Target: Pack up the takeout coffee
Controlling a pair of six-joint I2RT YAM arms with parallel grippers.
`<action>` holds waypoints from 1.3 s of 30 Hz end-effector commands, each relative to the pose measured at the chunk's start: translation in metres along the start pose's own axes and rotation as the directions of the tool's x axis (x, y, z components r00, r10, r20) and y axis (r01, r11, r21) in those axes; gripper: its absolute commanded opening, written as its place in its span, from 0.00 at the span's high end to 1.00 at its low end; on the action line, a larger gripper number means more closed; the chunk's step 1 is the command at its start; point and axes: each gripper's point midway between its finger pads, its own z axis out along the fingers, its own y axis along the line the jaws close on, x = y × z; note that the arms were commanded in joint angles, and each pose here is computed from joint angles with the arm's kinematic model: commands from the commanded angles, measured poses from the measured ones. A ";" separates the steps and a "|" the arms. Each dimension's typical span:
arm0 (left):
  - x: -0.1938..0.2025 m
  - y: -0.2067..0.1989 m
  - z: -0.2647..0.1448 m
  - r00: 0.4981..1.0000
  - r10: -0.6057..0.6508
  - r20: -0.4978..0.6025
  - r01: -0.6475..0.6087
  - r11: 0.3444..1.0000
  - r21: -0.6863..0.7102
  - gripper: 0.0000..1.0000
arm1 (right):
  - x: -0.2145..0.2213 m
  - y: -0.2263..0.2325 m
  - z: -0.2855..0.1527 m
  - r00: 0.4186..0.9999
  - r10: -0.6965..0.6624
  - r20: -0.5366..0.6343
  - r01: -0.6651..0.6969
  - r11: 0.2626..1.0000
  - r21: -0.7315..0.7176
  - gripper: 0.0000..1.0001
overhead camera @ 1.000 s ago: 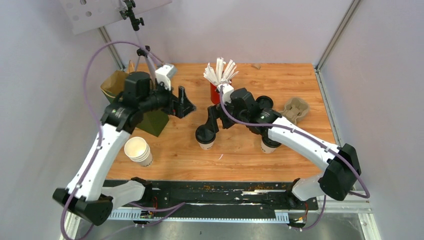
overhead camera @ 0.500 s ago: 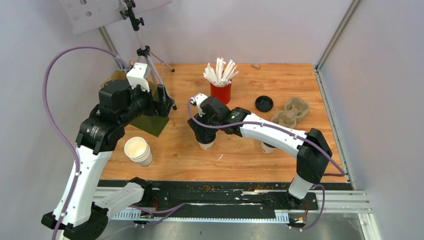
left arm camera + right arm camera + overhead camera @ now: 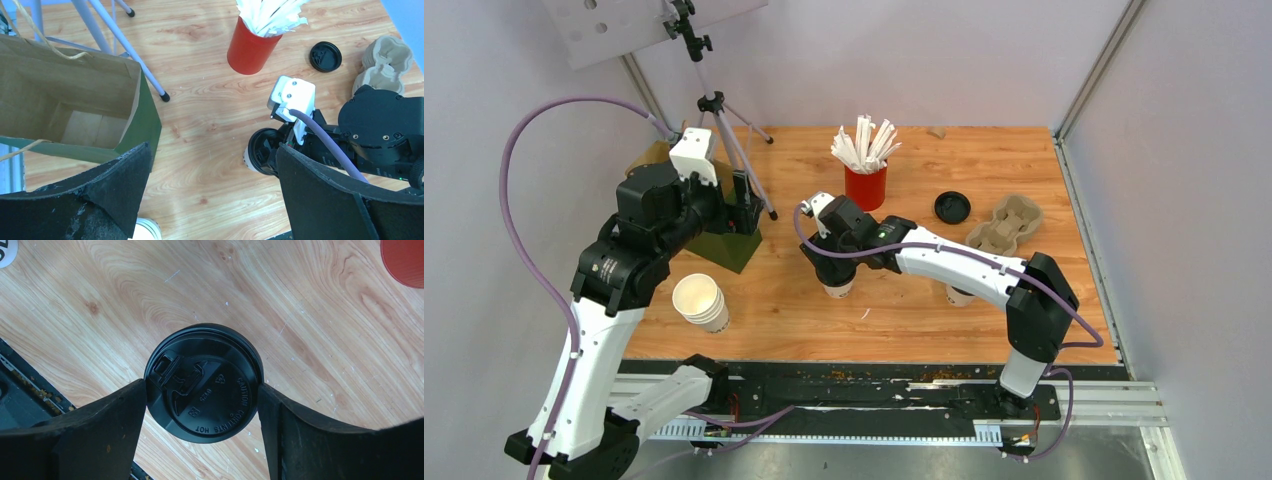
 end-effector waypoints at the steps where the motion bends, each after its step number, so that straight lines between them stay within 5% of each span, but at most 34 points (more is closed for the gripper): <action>1: -0.002 0.004 0.000 1.000 0.020 0.013 -0.020 1.000 -0.017 0.00 | 0.001 0.000 0.003 1.000 -0.005 -0.008 0.005 1.000 0.015 0.24; 16: 0.000 0.009 0.000 0.999 0.034 0.000 -0.034 0.999 -0.042 0.00 | 0.044 0.000 0.012 0.997 0.042 -0.064 -0.041 0.999 0.012 0.29; 23: 0.005 0.014 0.004 0.999 0.035 -0.018 -0.036 0.997 -0.069 0.00 | 0.018 -0.002 -0.004 0.999 0.033 -0.010 -0.033 0.999 0.022 0.33; 30: 0.028 0.050 0.009 0.998 -0.025 -0.051 0.010 0.961 -0.278 0.00 | 0.004 -0.005 -0.021 0.998 0.055 0.039 -0.056 0.998 0.020 0.36; 39: 0.032 0.046 0.013 0.998 -0.026 -0.055 0.011 0.967 -0.253 0.00 | 0.002 -0.024 -0.041 0.992 0.100 0.076 -0.103 0.994 0.042 0.37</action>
